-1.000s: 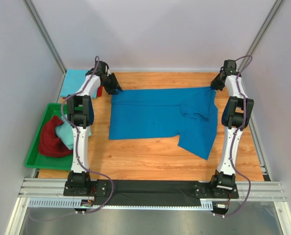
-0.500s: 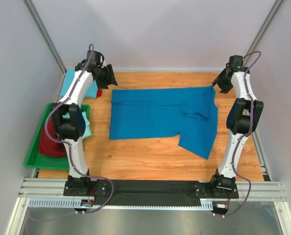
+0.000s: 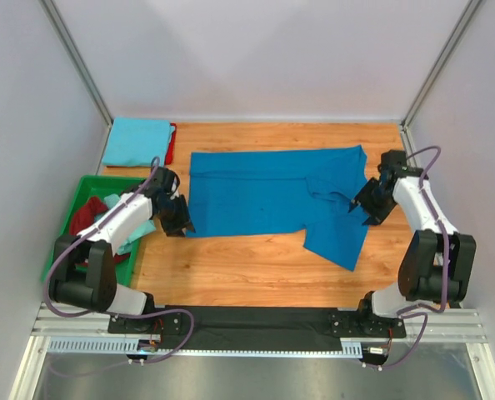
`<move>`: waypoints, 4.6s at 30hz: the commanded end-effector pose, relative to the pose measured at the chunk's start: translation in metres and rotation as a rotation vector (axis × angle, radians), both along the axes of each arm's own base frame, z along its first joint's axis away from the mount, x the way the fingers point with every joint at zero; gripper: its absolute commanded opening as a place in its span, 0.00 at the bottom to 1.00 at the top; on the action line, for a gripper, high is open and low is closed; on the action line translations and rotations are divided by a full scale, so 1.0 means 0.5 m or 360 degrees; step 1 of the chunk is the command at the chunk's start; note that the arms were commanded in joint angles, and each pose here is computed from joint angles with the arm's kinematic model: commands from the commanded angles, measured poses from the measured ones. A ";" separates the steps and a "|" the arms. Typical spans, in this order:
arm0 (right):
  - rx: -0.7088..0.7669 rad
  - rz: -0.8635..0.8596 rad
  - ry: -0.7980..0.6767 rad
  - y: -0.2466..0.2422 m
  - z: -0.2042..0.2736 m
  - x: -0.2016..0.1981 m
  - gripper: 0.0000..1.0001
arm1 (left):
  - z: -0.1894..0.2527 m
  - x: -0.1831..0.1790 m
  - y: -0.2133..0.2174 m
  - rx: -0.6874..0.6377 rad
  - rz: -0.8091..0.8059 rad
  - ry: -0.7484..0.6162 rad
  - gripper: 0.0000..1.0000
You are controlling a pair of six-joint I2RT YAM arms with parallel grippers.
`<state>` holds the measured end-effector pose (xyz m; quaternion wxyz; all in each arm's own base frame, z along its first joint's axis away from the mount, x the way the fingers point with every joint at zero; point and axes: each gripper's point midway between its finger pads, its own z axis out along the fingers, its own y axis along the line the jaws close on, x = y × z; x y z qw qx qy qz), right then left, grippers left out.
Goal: Fold and stack the t-shirts
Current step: Fold the tshirt
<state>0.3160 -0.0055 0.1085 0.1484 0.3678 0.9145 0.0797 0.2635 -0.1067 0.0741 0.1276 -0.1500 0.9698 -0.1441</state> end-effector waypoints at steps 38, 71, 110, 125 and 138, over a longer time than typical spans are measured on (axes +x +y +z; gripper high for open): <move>0.0056 -0.0416 0.0407 0.030 -0.109 -0.223 0.45 | -0.089 0.058 0.056 0.0119 0.0320 0.0041 0.00; -0.0054 -0.0442 0.0689 0.016 -0.222 -0.298 0.00 | -0.047 0.012 0.038 -0.0006 0.0313 -0.0021 0.00; 0.0011 0.0114 -0.0063 -0.017 0.048 0.213 0.00 | 0.024 0.301 0.058 0.0198 0.0410 -0.0001 0.00; 0.0122 0.0127 -0.0063 -0.005 0.020 0.300 0.01 | -0.043 0.347 0.072 0.0206 0.0512 0.0120 0.00; 0.0171 0.0125 -0.0062 -0.002 -0.019 0.339 0.08 | -0.052 0.389 0.063 0.0181 0.0495 0.0100 0.00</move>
